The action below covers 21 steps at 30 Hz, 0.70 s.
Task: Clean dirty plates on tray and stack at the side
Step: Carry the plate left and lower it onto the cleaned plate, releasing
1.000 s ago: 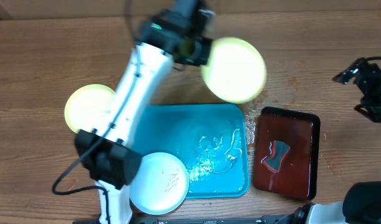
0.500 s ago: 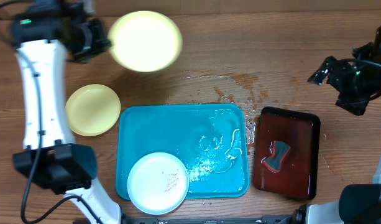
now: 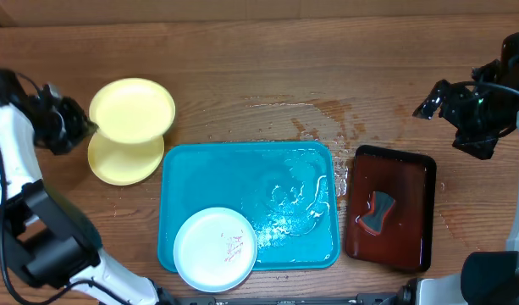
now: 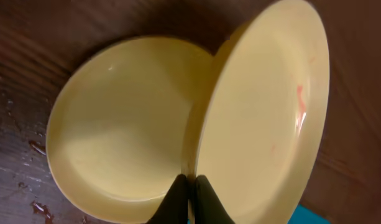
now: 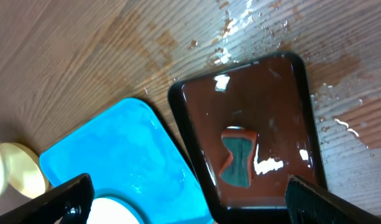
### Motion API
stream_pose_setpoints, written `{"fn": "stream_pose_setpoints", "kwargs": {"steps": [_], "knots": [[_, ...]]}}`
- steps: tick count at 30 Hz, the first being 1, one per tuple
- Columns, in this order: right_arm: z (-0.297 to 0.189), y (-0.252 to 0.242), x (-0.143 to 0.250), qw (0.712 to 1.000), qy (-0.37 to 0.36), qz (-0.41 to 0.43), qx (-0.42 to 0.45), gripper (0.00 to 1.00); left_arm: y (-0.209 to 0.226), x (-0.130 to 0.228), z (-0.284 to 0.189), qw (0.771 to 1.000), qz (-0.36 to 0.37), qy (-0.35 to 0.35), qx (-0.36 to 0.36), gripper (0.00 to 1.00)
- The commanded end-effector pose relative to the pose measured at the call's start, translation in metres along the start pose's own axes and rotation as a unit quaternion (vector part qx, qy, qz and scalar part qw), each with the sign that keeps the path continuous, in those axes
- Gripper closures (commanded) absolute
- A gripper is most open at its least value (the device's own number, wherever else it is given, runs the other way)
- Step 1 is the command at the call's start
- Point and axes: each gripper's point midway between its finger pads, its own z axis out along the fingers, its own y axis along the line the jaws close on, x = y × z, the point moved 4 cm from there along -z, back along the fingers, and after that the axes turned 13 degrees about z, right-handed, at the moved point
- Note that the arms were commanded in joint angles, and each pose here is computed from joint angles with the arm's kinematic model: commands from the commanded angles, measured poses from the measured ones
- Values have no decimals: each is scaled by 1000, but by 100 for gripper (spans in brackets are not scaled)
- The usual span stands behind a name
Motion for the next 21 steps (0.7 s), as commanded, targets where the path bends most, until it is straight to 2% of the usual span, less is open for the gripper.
{"fn": "stream_pose_setpoints", "kwargs": {"steps": [1,10,13,21], "knots": [[-9,3,1,1000,-12,-10,-3,0,1,28,0,1000,5,-19,11,95],[-9,0,5,1000,-4,-10,3,0,43,61,30,997,-51,-50,-19,96],[-9,0,5,1000,-4,-10,3,0,61,65,28,995,-67,-55,-50,96],[-9,0,5,1000,-3,-10,3,0,84,60,19,988,-108,-80,-72,96]]}}
